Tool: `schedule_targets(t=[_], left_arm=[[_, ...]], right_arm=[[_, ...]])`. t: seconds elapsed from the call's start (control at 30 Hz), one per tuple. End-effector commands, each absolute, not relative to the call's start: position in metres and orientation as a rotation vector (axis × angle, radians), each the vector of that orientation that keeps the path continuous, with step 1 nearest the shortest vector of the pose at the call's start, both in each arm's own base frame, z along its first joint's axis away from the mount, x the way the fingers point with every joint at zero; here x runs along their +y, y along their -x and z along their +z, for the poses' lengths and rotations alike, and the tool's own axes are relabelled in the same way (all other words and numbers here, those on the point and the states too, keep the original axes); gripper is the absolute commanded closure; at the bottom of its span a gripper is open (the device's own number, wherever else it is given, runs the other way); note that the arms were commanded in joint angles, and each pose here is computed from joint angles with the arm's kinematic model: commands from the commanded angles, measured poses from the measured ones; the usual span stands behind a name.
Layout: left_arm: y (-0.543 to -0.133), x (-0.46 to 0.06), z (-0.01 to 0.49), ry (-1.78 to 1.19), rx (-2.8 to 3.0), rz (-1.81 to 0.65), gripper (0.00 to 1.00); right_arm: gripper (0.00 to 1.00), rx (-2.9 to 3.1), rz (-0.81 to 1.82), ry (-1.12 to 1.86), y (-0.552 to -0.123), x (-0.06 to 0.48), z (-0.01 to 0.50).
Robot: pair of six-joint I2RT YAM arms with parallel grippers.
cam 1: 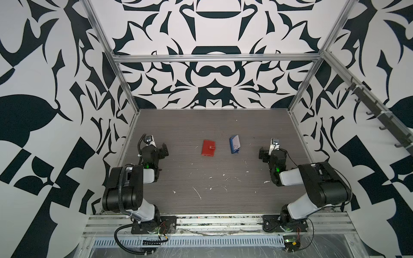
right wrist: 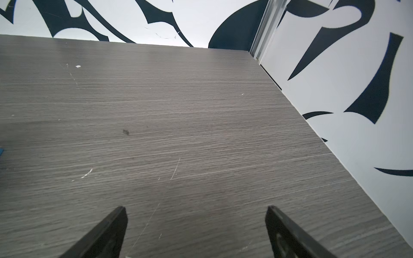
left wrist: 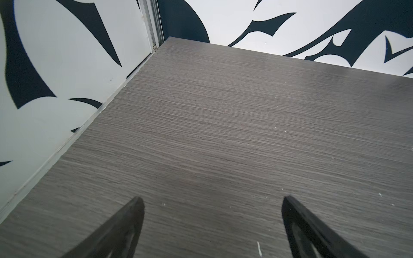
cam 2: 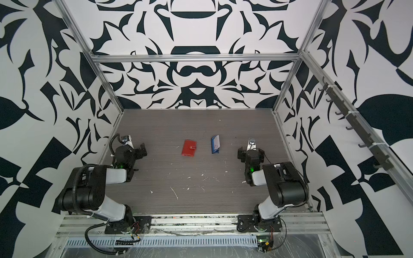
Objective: Insert credit cards into a card holder
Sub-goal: Open the button on the card holder.
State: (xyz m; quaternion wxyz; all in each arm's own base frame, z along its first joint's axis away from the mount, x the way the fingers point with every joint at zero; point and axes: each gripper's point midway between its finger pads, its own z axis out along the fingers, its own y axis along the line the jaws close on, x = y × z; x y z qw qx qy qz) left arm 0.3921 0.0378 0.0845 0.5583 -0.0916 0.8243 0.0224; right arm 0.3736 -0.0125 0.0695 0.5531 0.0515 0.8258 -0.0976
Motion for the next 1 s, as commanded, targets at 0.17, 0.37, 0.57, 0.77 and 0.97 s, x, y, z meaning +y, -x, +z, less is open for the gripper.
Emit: schedule_targets(t=[0.17, 0.37, 0.57, 0.77, 0.97], left_arm=[[-0.393, 0.038, 0.088, 0.220, 1.924, 0.041, 0.00], [-0.393, 0.038, 0.088, 0.219, 1.925, 0.040, 0.00], [-0.393, 0.038, 0.087, 0.220, 1.926, 0.040, 0.00], [-0.393, 0.037, 0.091, 0.211, 1.908, 0.043, 0.00], [-0.384, 0.064, 0.119, 0.385, 1.885, 0.149, 0.00]], right_arm=[[0.00, 1.905, -0.220, -0.119, -0.383, -0.010, 0.084], [0.00, 1.905, -0.220, -0.114, -0.384, -0.009, 0.084], [0.00, 1.906, -0.221, -0.113, -0.383, -0.009, 0.084], [0.00, 1.898, -0.229, -0.125, -0.382, -0.011, 0.086], [0.00, 1.914, -0.272, -0.206, -0.375, -0.023, 0.122]])
